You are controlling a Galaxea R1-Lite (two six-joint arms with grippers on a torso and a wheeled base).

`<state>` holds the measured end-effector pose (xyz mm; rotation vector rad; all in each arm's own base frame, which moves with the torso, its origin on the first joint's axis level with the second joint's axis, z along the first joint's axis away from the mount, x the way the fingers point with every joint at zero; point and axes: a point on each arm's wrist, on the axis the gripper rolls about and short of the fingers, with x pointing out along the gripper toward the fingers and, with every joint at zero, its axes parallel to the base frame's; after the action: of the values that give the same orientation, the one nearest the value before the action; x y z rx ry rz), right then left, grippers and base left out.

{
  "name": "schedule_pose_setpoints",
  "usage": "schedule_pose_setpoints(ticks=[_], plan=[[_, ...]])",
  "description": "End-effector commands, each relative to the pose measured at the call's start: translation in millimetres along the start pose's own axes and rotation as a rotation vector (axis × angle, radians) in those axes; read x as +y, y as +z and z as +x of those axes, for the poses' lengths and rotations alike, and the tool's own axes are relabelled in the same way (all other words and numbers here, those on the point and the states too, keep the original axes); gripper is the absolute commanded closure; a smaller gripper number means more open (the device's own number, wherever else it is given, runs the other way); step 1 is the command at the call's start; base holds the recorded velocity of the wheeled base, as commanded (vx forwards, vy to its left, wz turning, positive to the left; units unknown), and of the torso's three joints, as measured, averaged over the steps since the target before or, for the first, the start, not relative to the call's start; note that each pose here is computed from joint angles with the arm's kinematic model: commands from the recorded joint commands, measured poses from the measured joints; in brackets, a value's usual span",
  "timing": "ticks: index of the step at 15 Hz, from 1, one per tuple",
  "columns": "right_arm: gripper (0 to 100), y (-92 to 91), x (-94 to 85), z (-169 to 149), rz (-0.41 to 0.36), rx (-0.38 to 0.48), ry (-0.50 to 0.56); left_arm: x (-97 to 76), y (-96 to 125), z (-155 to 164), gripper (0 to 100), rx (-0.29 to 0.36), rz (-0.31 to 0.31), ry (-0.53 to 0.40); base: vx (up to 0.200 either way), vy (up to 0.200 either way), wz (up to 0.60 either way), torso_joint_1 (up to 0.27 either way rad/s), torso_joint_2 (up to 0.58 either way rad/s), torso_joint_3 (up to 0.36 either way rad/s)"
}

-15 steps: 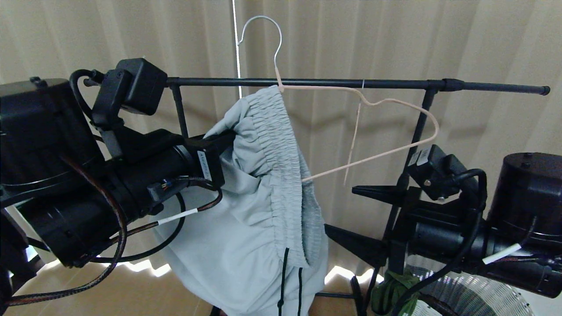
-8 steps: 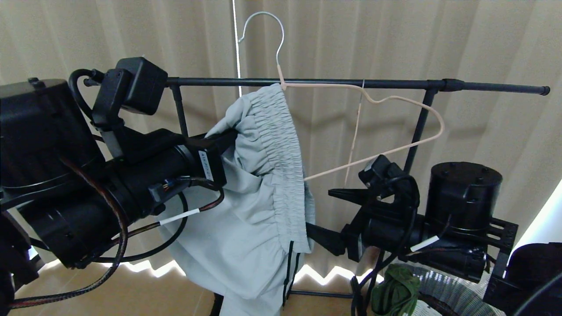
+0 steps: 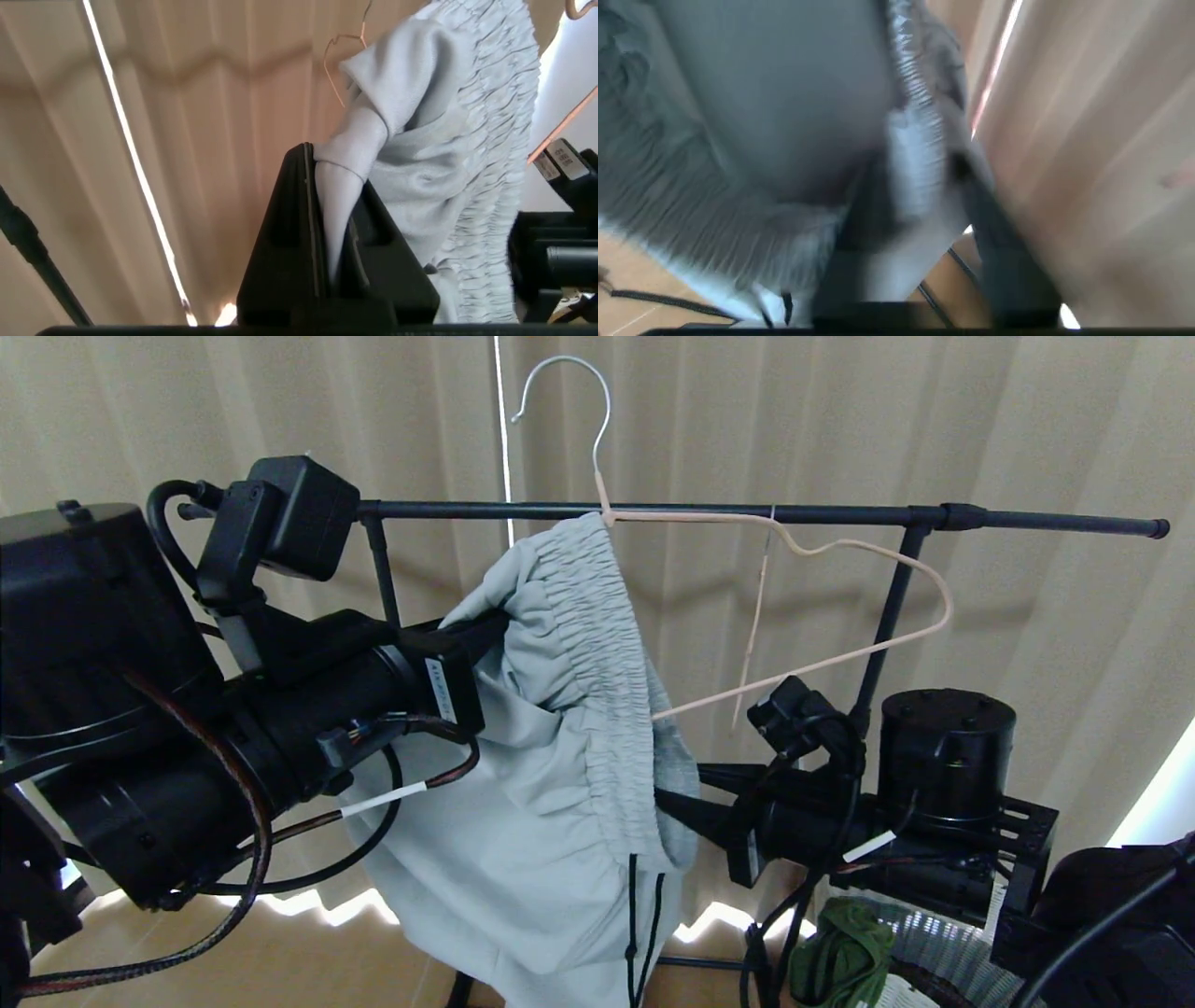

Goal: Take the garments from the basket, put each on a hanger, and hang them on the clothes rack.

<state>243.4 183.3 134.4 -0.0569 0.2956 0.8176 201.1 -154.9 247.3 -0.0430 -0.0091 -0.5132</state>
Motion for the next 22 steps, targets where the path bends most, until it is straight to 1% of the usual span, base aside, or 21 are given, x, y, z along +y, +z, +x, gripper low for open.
schedule_pose_setpoints(ticks=[1,2,3,4,5,6,8,9,11,13,14,16,17,18,19,20,21,22], plan=[[100,4.5,-8.4,-9.1,0.005,-0.020,-0.040,3.9,-2.5,1.3,100,0.010,0.019,0.018,0.000,0.000,0.00,0.000,0.00,0.000],[100,5.8,-13.7,-13.5,0.009,-0.027,-0.073,8.2,-4.7,1.7,100,0.018,0.048,0.033,0.000,0.000,0.00,0.000,0.00,0.000],[100,8.5,-24.5,-20.0,0.017,-0.041,-0.126,15.5,-8.4,1.5,100,0.032,0.102,0.062,0.000,0.000,0.00,0.000,0.00,0.000],[100,11.0,-31.8,-24.2,0.021,-0.053,-0.153,18.0,-10.9,1.1,100,0.043,0.130,0.070,0.000,0.000,0.00,0.000,0.00,0.000],[100,13.7,-47.5,-30.0,0.031,-0.068,-0.208,20.8,-13.0,0.3,100,0.052,0.164,0.080,0.000,0.000,0.00,0.000,0.00,0.000],[100,13.8,-55.2,-32.4,0.037,-0.070,-0.235,20.9,-13.7,0.1,100,0.054,0.177,0.080,0.000,0.000,0.00,0.000,0.00,0.000],[100,13.9,-65.0,-34.9,0.046,-0.074,-0.267,21.3,-15.5,0.1,100,0.063,0.200,0.080,0.000,0.000,0.00,0.000,0.00,0.000],[100,15.1,-69.9,-35.3,0.048,-0.079,-0.281,24.6,-18.4,-0.5,100,0.075,0.226,0.092,0.000,0.000,0.00,0.000,0.00,0.000],[100,16.0,-77.7,-33.1,0.053,-0.081,-0.302,35.7,-24.5,-2.2,100,0.105,0.305,0.130,0.000,0.000,0.00,0.000,0.00,0.000],[100,16.1,-82.3,-31.2,0.055,-0.082,-0.312,41.5,-26.4,-2.5,100,0.091,0.340,0.154,0.000,0.000,0.00,0.000,0.00,0.000],[100,16.6,-83.6,-29.7,0.055,-0.083,-0.312,47.4,-31.0,-1.6,100,0.080,0.378,0.176,0.000,0.000,0.00,0.000,0.00,0.000],[100,15.6,-84.6,-27.5,0.057,-0.079,-0.312,61.8,-39.8,-3.1,100,0.083,0.477,0.226,0.000,0.000,0.00,0.000,0.00,0.000],[100,15.2,-84.8,-27.2,0.057,-0.077,-0.312,66.1,-44.2,-2.9,100,0.079,0.522,0.237,0.000,0.000,0.00,0.000,0.00,0.000],[100,14.6,-84.9,-26.8,0.058,-0.074,-0.312,66.5,-44.6,-2.8,100,0.079,0.523,0.237,0.000,0.000,0.00,0.000,0.00,0.000],[100,14.7,-84.8,-27.0,0.058,-0.070,-0.312,68.2,-51.1,-3.1,100,0.068,0.548,0.226,0.000,0.000,0.00,0.000,0.00,0.000],[100,15.0,-84.0,-27.4,0.058,-0.068,-0.308,68.0,-54.5,-3.5,100,0.074,0.565,0.211,0.000,0.000,0.00,0.000,0.00,0.000],[100,15.0,-84.0,-27.4,0.058,-0.068,-0.308,68.0,-54.5,-3.5,100,0.074,0.565,0.211,0.000,0.000,0.00,0.000,0.00,0.000],[100,15.9,-83.1,-26.2,0.058,-0.050,-0.304,67.5,-62.2,-7.9,100,0.092,0.615,0.142,0.000,0.000,0.00,0.000,0.00,0.000]])
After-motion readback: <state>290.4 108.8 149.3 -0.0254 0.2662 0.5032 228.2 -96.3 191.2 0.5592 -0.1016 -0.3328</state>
